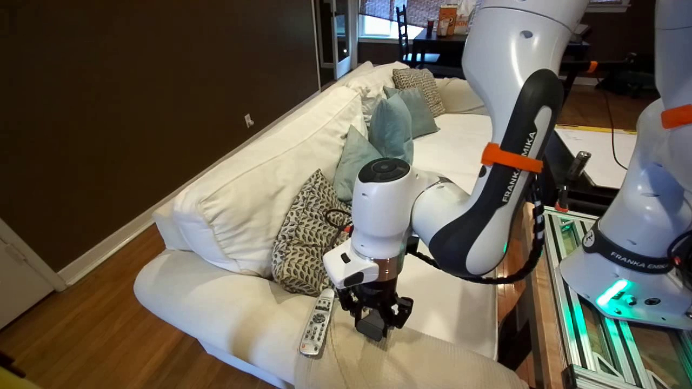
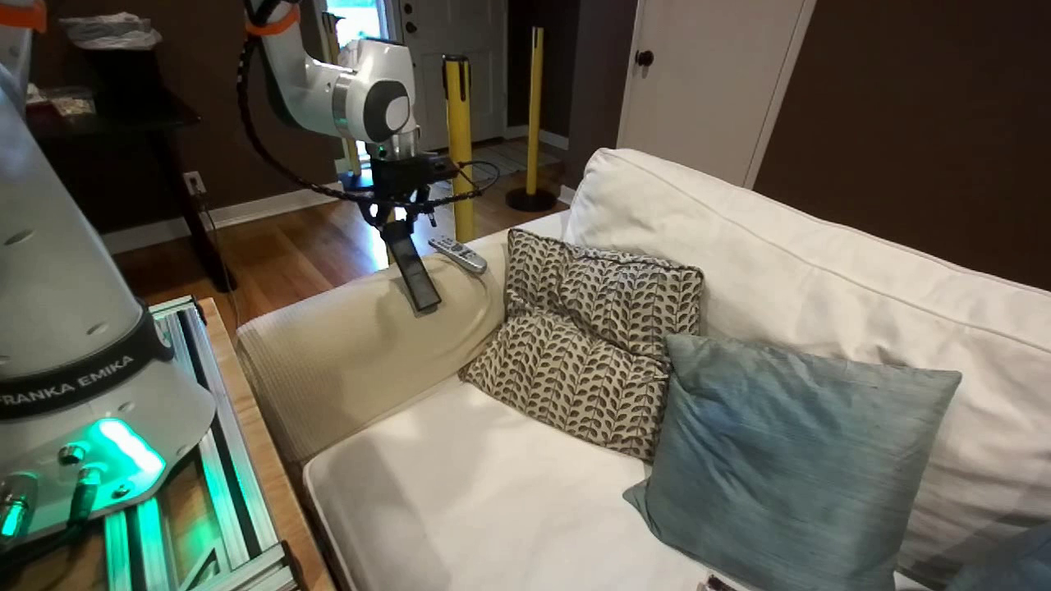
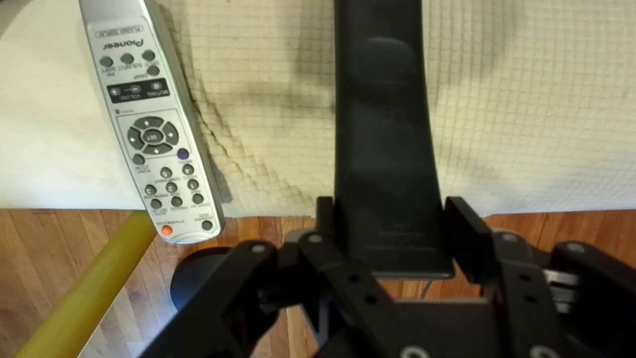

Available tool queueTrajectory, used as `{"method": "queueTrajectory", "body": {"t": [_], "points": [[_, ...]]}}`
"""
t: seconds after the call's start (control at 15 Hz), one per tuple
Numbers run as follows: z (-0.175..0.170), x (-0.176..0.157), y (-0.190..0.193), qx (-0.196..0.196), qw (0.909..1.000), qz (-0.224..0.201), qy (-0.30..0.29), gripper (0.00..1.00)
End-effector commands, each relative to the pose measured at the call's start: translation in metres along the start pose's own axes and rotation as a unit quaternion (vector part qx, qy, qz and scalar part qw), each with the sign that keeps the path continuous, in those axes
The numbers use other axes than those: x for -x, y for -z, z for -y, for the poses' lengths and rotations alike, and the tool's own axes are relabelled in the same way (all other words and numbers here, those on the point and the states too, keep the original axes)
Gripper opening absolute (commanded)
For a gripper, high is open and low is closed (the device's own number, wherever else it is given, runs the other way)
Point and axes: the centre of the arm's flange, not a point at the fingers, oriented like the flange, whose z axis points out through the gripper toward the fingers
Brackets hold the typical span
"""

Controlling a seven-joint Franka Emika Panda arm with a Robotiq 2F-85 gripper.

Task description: Put the remote upright

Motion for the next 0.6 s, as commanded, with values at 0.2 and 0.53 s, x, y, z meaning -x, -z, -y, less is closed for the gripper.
{"method": "queueTrajectory", "body": {"t": [0.2,0.53], "points": [[0.008,-0.003,0.035,0.003,0.9997,-0.008,0.024,0.32],[0.012,-0.018,0.059,0.02,0.9986,-0.018,0.044,0.32]]}}
